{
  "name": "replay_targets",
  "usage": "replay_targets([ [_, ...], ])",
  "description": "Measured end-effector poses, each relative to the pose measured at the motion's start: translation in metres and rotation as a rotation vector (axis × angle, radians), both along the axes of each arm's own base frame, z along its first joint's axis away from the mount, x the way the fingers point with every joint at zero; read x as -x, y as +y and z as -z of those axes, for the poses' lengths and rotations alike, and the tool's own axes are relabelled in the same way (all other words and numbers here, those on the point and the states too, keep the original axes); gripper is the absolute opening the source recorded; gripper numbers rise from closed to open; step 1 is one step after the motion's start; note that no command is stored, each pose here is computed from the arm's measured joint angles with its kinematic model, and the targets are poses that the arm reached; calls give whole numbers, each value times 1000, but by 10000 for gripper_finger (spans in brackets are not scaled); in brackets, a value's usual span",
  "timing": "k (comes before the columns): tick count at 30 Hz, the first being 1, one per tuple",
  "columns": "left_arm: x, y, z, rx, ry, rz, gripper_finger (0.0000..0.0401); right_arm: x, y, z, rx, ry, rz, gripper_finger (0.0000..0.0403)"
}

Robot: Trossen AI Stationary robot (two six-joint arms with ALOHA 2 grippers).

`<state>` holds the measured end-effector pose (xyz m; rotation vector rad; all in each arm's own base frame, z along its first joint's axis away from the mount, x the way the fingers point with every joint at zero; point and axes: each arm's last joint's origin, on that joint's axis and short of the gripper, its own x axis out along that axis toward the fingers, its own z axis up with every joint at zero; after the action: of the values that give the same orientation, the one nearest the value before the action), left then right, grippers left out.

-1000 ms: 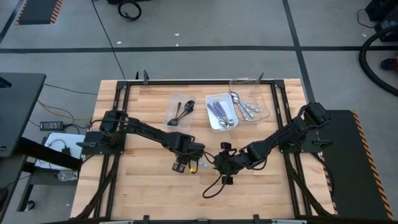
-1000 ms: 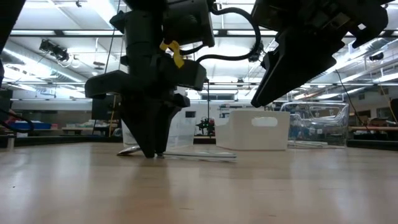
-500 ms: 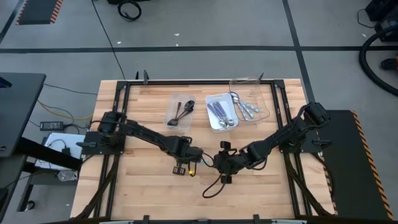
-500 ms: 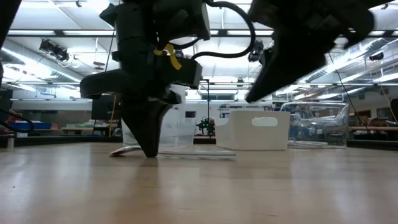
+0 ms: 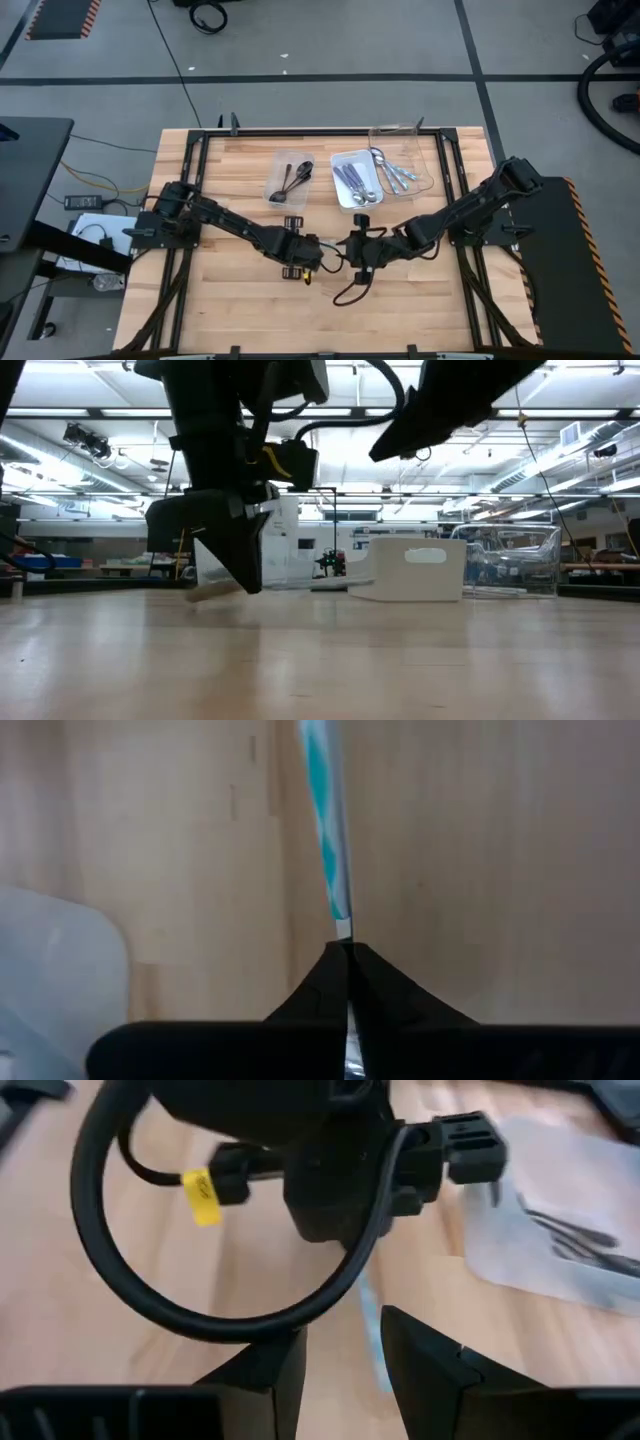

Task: Sort silverware by color (type)
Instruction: Put the blue spoon into the right transparent bin

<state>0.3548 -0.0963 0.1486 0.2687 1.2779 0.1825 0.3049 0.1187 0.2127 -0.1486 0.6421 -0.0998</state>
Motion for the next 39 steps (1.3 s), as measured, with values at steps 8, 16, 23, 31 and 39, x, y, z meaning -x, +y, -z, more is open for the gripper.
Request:
replay_targets([
  [8,4,-11,-2,-149,-32,43,7,-2,-19,-1,-56,45,23,143],
  [16,6,-11,-3,-180,-16,47,7,20,-26,-10,-172,217,-58,147],
  [23,6,-9,-7,-321,-3,140,8,37,-50,-32,-218,217,35,147],
  [31,2,-9,-11,-561,37,300,8,29,-76,-36,-252,158,136,178],
  [39,-6,-10,-15,-649,3,356,8,7,-74,-13,-307,172,149,235],
])
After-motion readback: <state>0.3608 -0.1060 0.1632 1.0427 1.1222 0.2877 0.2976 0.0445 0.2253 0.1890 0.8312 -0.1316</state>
